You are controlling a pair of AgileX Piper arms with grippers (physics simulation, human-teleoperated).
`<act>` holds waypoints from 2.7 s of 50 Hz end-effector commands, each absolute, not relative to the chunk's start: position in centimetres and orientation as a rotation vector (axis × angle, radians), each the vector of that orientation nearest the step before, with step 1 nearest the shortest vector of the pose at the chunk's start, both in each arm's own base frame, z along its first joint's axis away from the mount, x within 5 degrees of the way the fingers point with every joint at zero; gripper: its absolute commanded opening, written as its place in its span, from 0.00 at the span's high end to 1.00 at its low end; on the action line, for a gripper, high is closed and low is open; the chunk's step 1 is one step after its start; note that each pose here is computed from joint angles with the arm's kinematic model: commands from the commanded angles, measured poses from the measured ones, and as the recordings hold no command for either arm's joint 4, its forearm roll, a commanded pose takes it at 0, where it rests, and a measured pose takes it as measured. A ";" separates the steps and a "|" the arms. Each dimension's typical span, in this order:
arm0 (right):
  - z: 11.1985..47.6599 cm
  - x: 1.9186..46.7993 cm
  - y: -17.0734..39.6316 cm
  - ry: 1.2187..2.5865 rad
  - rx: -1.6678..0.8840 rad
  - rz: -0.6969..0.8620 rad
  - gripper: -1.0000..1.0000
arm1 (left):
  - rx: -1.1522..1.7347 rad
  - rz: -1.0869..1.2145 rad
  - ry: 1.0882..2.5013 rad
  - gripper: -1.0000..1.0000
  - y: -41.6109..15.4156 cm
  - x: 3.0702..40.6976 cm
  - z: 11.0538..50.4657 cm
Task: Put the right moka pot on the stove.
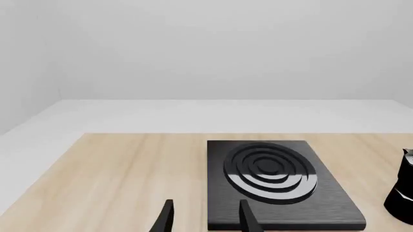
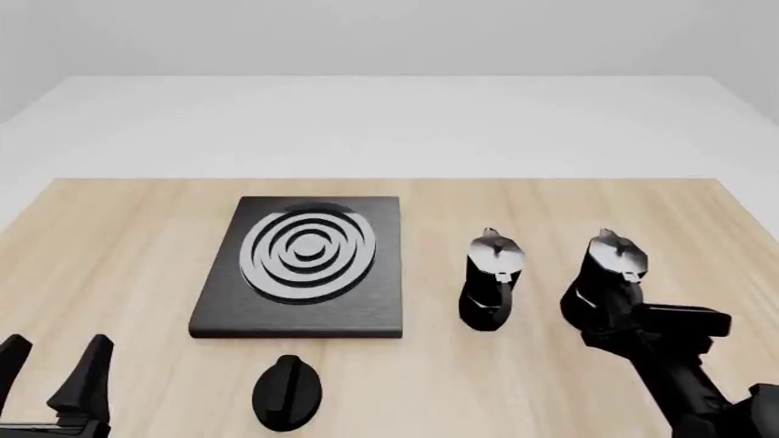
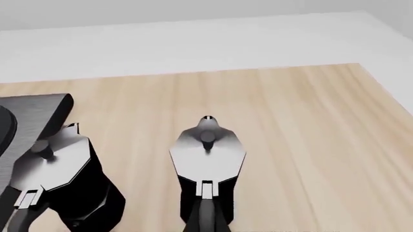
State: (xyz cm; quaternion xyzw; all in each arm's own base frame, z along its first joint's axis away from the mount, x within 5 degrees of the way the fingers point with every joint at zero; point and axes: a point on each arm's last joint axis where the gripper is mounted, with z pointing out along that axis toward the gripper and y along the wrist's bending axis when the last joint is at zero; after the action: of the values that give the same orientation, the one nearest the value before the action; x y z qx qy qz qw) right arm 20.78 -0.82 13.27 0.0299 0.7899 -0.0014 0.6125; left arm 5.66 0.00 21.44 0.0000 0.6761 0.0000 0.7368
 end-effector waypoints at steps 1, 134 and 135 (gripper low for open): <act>16.3 19.6 -0.3 1.755 0.024 0.000 1.00 | 0.000 0.000 1.485 0.00 0.0 5.7 21.4; 30.5 29.7 16.4 1.434 -0.464 0.309 1.00 | 0.000 0.000 1.485 0.00 0.0 5.7 21.4; 30.4 29.8 16.5 1.435 -0.465 0.311 1.00 | 0.000 0.000 1.485 0.00 0.0 5.7 21.4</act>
State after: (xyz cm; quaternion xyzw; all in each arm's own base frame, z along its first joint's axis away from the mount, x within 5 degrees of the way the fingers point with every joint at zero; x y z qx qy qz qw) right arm 28.33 14.93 29.79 -0.2074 0.6695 0.1311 0.7012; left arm 5.66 0.00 21.44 0.0000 0.6761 0.0000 0.7368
